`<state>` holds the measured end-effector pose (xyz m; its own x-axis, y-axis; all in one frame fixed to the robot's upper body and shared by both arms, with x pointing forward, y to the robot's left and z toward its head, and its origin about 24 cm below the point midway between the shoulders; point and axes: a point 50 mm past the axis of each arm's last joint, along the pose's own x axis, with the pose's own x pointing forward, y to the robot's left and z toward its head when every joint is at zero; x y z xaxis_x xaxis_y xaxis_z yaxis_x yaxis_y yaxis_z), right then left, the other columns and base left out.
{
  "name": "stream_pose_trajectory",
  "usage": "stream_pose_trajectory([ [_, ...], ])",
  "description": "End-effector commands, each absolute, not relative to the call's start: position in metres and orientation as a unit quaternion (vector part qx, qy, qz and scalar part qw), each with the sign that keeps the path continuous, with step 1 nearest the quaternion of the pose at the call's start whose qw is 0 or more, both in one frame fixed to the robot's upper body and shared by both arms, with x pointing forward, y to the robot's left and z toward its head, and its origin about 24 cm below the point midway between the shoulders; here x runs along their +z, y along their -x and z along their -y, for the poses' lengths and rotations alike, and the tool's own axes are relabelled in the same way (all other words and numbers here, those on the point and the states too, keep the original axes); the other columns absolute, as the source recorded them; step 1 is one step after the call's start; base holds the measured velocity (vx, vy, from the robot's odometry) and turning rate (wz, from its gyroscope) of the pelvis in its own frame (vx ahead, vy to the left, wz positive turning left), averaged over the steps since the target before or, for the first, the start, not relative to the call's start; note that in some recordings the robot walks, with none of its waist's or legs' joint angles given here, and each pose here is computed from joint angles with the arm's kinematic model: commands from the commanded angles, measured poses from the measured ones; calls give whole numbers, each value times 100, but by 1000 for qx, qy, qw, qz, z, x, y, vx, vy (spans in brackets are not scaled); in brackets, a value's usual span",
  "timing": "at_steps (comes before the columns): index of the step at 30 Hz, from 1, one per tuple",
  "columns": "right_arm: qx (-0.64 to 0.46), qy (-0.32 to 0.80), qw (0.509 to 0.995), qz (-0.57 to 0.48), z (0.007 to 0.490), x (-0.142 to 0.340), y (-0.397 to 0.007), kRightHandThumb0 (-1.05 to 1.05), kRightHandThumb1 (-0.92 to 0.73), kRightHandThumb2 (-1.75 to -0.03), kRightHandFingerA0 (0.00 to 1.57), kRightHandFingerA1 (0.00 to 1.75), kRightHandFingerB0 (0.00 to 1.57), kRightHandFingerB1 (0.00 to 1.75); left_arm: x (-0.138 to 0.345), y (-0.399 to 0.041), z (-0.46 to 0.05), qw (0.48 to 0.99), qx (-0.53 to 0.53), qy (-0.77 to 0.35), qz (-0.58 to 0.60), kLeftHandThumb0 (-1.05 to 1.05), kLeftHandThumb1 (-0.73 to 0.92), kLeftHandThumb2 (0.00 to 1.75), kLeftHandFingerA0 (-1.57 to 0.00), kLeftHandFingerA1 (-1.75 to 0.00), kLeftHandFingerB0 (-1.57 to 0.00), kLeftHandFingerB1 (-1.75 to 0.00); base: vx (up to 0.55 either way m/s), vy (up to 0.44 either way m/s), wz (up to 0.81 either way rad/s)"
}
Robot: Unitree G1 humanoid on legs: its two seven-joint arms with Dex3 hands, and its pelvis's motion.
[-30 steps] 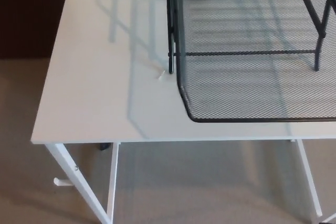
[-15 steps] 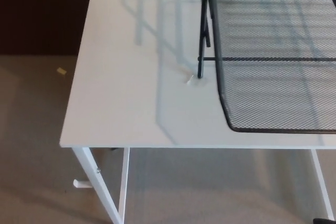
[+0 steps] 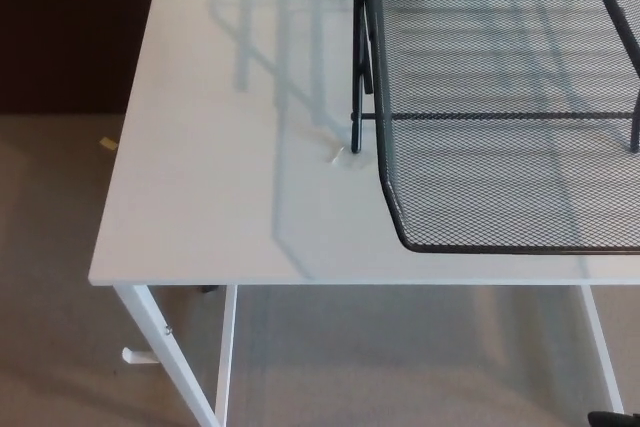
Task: The robot walk towards a table in front and then pushes a layer of a file tray back to its original position using its right hand
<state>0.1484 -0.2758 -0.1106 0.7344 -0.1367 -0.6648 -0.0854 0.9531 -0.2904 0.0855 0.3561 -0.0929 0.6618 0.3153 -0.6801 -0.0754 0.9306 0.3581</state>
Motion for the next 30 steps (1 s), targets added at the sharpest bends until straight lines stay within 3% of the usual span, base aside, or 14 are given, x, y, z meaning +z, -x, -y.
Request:
stream_pose_trajectory([
  [1,-19,159,916,-369,279,-110,-149,-24,-57,-57,49,43,35,36,-91,-86,-359,899,112,-153,-395,-34,44,66,-45,-50,-36,-43,0,0,0],
  [15,12,177,926,-334,280,-91,-154,-27,-59,-57,39,41,29,35,-87,-93,-362,901,112,-157,-388,-35,45,66,-43,-48,-34,-42,0,0,0],
  [16,18,182,927,-327,282,-84,-153,-26,-40,-84,29,55,16,48,-87,-95,-362,901,115,-157,-387,-35,45,66,-44,-48,-35,-42,0,0,0],
  [17,28,190,929,-318,283,-79,-150,-28,-40,-85,28,55,16,48,-86,-96,-362,902,112,-160,-386,-28,52,55,-48,-41,-38,-35,0,0,0],
  [18,32,195,929,-312,282,-76,-148,-26,-40,-85,31,56,16,48,-86,-96,-362,902,112,-159,-385,-34,46,66,-42,-47,-35,-42,0,0,0],
  [22,46,220,930,-291,279,-61,-142,-25,-41,-85,32,56,16,48,-85,-99,-364,903,116,-158,-381,-34,46,66,-43,-47,-35,-42,0,0,0],
  [23,42,209,942,-258,275,-48,-132,-22,-40,-84,33,56,19,49,-82,-101,-366,906,117,-156,-376,-27,53,55,-47,-42,-38,-35,0,0,0],
  [24,33,201,951,-234,272,-36,-120,-22,-41,-84,31,55,20,49,-81,-102,-367,906,121,-154,-375,-34,45,66,-42,-48,-35,-42,0,0,0],
  [30,24,232,967,-101,261,6,-83,-20,-40,-84,31,56,22,51,-79,-109,-367,907,115,-166,-370,-33,45,65,-44,-49,-34,-42,0,0,0],
])
